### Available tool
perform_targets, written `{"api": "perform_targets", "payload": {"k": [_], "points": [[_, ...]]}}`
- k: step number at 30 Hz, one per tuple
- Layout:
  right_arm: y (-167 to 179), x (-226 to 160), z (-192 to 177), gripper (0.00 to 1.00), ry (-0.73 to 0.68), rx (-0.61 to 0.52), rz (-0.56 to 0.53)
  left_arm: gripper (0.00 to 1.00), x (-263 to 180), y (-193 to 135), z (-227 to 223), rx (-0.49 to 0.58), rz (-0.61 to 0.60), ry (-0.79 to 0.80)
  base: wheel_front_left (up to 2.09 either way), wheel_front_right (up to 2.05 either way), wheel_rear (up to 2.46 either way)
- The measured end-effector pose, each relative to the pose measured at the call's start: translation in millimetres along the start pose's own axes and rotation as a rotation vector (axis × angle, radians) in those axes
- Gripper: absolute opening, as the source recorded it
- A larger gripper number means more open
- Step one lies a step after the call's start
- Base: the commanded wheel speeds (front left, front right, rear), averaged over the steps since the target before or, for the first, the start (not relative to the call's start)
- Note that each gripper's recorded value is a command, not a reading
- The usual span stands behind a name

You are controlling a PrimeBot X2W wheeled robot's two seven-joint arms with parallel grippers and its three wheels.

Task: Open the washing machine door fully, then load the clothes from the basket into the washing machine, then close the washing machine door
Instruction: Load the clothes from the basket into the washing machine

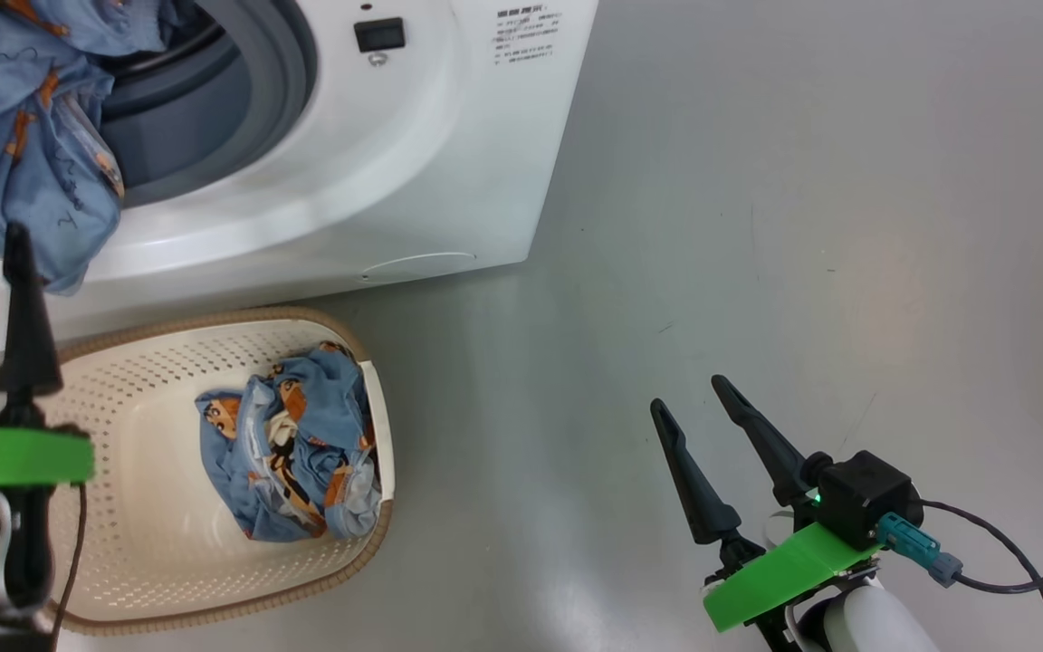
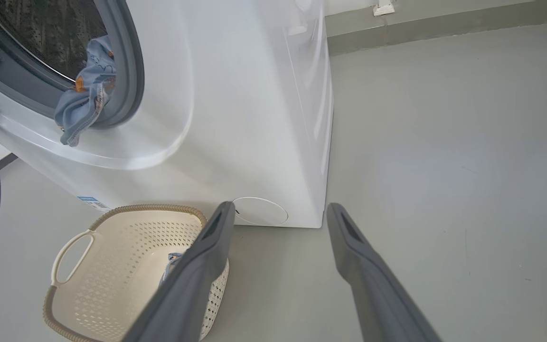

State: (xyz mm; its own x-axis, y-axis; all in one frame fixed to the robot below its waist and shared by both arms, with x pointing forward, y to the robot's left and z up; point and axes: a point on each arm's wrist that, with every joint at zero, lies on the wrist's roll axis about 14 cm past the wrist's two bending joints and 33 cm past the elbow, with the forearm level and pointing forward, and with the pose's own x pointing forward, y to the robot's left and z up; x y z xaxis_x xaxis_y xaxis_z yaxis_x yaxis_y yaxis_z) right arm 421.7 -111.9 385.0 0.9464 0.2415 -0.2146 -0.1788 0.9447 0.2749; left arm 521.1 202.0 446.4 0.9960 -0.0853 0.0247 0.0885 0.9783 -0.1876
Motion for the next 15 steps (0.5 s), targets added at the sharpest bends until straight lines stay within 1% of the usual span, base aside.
{"api": "perform_targets", "payload": {"k": [4,15], "points": [[0.8,-0.5,2.2,1.00,-0.005,-0.003,0.002,1.00,-12.5,12.2,-4.2,0.010,0.041,0.020,0.00,0.00,0.00],[1.6,-1.8,6.4,1.00,-0.015,-0.013,0.004,1.00,-48.0,24.9,-31.1,0.000,0.104,0.116,0.00,0.00,0.00]]}}
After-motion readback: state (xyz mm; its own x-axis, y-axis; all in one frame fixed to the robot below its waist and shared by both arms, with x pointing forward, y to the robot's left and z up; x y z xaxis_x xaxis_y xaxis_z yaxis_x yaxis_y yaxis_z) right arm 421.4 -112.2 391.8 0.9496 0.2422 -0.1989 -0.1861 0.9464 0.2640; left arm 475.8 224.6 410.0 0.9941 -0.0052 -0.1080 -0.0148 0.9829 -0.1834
